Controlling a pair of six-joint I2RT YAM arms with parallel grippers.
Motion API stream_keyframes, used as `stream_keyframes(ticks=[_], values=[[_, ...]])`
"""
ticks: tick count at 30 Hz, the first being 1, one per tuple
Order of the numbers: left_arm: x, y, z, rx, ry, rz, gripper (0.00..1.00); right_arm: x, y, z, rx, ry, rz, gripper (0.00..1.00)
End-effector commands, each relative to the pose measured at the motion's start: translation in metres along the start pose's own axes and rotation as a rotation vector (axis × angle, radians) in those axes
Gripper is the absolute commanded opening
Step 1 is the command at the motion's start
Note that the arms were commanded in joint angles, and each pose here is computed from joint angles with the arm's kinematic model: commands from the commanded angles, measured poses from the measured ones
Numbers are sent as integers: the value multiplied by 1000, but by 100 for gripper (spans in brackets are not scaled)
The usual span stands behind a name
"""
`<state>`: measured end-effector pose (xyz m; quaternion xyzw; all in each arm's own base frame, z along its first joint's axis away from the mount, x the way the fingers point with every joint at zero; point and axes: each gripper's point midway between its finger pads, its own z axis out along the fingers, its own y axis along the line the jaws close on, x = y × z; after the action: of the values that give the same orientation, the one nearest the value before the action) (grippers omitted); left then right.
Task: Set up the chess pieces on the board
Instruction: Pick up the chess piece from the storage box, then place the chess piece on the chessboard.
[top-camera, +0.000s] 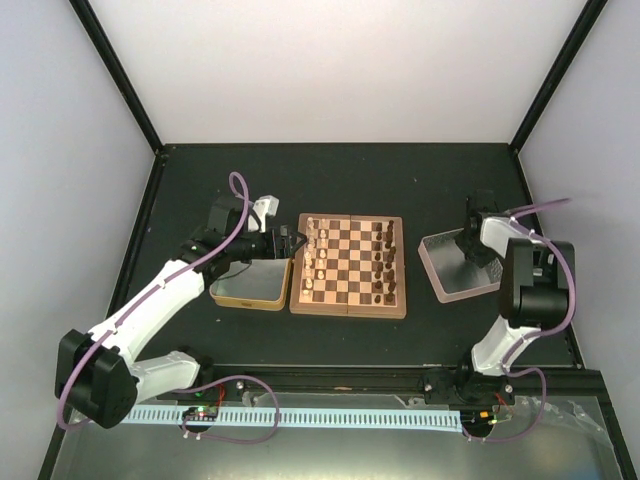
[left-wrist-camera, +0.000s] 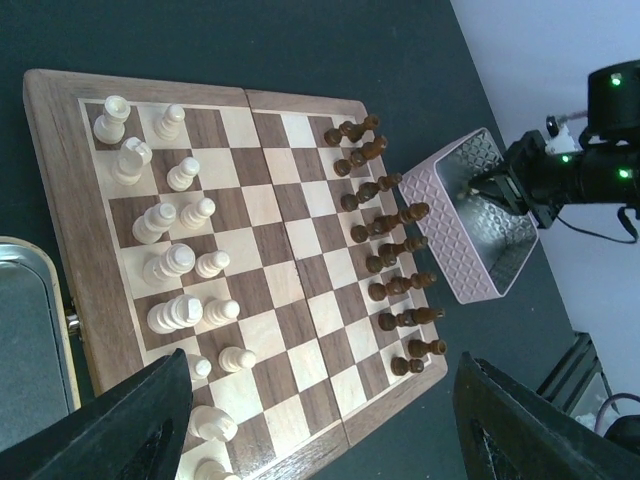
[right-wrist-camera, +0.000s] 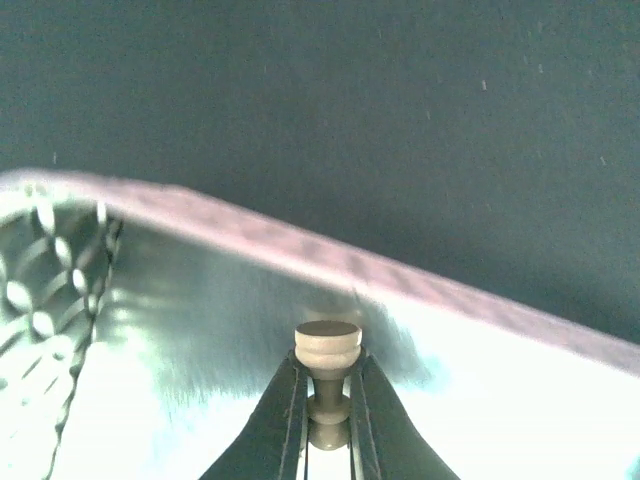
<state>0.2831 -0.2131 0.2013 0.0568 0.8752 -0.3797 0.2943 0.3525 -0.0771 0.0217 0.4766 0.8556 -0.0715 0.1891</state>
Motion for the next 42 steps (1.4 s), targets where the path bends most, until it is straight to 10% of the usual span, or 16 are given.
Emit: stream_keyframes(ticks=[1,18,29,42], values=[[-11,-10,-4,22,-19,19,73,10,7,-32,-149,34,-45,1],[3,-9,-9,59,-35,-21,72,182,98,-191,-682,229,-768,1],[13,-2,-13,38,-38,-25,73,281,103,-175,-556,314,-1181,4],[15,2,-10,26,-24,-13,73,302,104,-151,-415,281,-1279,20]])
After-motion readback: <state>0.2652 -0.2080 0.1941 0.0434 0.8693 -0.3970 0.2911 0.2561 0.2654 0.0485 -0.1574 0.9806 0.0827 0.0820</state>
